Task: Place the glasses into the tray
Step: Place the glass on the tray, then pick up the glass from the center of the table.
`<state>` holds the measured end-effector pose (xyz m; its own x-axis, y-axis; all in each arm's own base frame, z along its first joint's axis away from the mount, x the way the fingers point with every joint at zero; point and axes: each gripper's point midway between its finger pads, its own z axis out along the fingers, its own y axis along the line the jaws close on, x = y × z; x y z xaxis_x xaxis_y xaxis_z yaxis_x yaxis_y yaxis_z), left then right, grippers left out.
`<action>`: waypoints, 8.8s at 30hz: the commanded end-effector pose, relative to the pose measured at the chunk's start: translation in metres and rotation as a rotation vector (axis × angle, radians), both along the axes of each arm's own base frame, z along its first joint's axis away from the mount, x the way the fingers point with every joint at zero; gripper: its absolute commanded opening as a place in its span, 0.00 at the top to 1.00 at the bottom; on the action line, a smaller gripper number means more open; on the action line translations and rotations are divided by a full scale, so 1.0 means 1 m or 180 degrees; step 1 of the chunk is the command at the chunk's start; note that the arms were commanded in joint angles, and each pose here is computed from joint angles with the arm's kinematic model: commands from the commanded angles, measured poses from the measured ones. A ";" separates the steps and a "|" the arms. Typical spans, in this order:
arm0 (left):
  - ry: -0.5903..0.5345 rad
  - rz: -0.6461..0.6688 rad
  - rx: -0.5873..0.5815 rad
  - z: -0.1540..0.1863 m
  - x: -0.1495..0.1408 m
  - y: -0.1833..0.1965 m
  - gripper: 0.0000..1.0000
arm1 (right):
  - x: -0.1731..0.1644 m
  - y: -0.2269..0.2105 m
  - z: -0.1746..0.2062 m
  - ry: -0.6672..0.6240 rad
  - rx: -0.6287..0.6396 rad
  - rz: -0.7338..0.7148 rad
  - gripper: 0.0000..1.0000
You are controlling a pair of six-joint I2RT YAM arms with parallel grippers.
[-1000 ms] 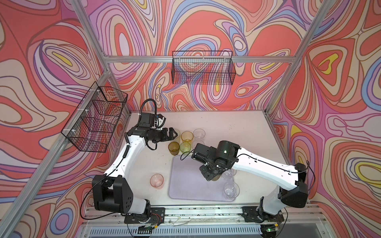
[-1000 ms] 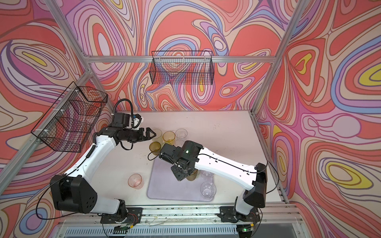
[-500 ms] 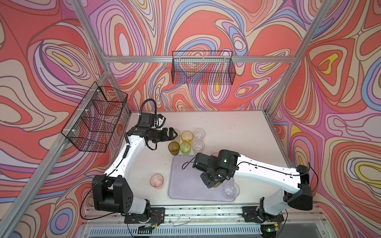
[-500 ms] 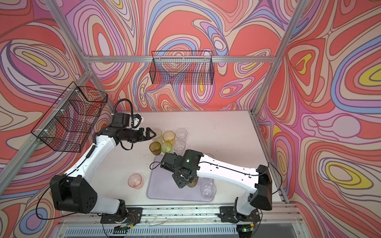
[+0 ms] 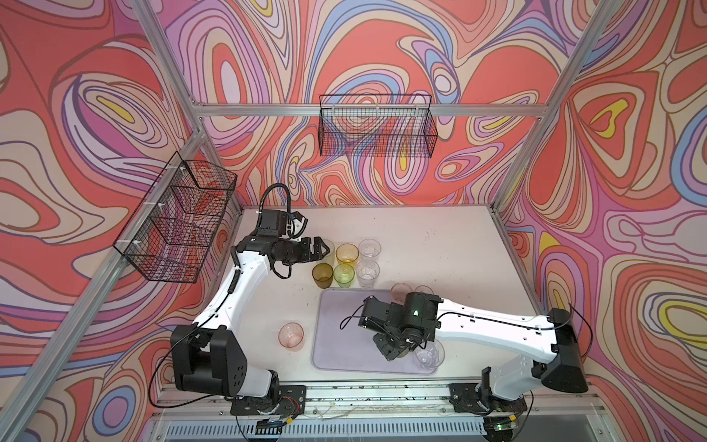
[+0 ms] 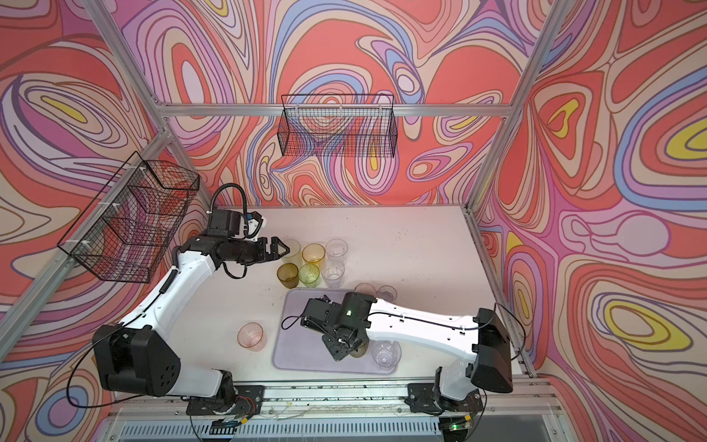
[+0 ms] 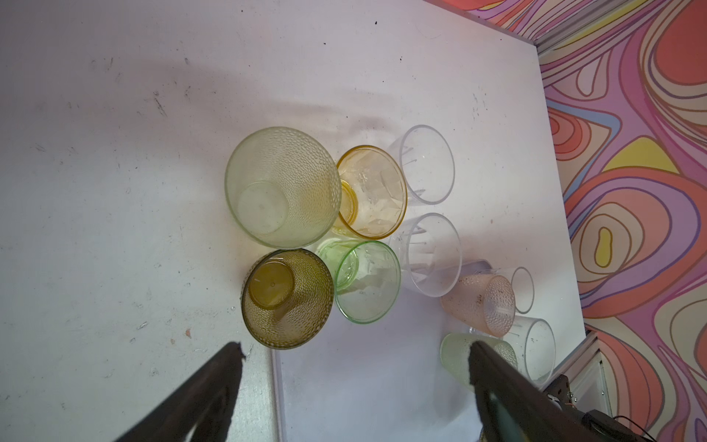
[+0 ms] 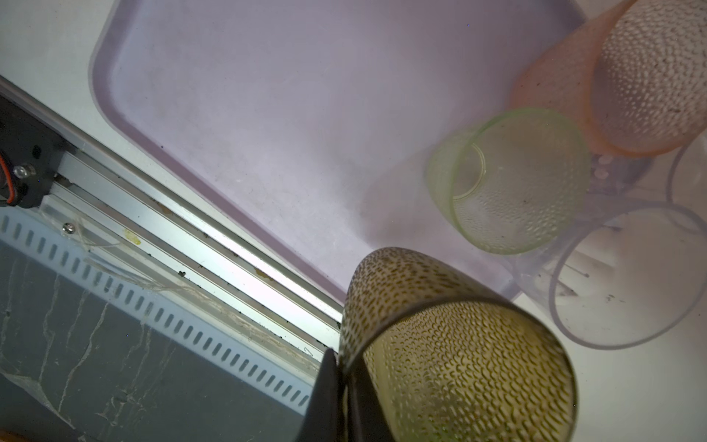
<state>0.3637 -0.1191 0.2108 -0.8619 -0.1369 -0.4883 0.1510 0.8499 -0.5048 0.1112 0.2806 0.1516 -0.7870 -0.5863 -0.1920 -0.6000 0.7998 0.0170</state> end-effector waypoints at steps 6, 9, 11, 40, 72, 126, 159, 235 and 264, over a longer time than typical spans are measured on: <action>-0.0093 -0.0035 -0.0034 0.014 0.000 -0.003 0.05 | -0.003 0.001 -0.008 -0.0094 0.0104 0.0008 1.00; -0.0090 -0.0033 -0.0033 0.014 0.000 -0.003 0.05 | -0.003 0.000 -0.013 -0.0131 0.0049 0.0018 1.00; -0.0090 -0.0036 -0.0032 0.014 0.000 -0.003 0.05 | -0.004 0.000 -0.017 -0.0145 0.0021 0.0035 1.00; -0.0077 -0.0032 -0.0030 0.012 0.000 -0.003 0.05 | -0.008 -0.002 -0.052 -0.0184 0.0001 0.0066 1.00; -0.0076 -0.0029 -0.0013 0.012 -0.001 -0.002 0.05 | -0.010 -0.006 -0.049 -0.0197 -0.0025 0.0090 0.89; 0.0025 -0.0010 0.0109 0.001 0.001 0.002 0.05 | 0.141 0.016 0.038 -0.0789 0.0330 0.0106 0.65; 0.0035 -0.0018 0.0099 0.001 0.000 0.002 0.04 | 0.234 0.063 -0.022 -0.0773 0.0467 0.0443 0.66; 0.0034 -0.0018 0.0095 0.000 0.000 0.002 0.05 | 0.234 0.045 -0.005 -0.0769 0.0386 0.0367 1.00; 0.0043 -0.0021 0.0071 0.000 0.001 0.000 0.05 | 0.182 0.046 0.024 -0.0689 0.0302 0.0467 1.00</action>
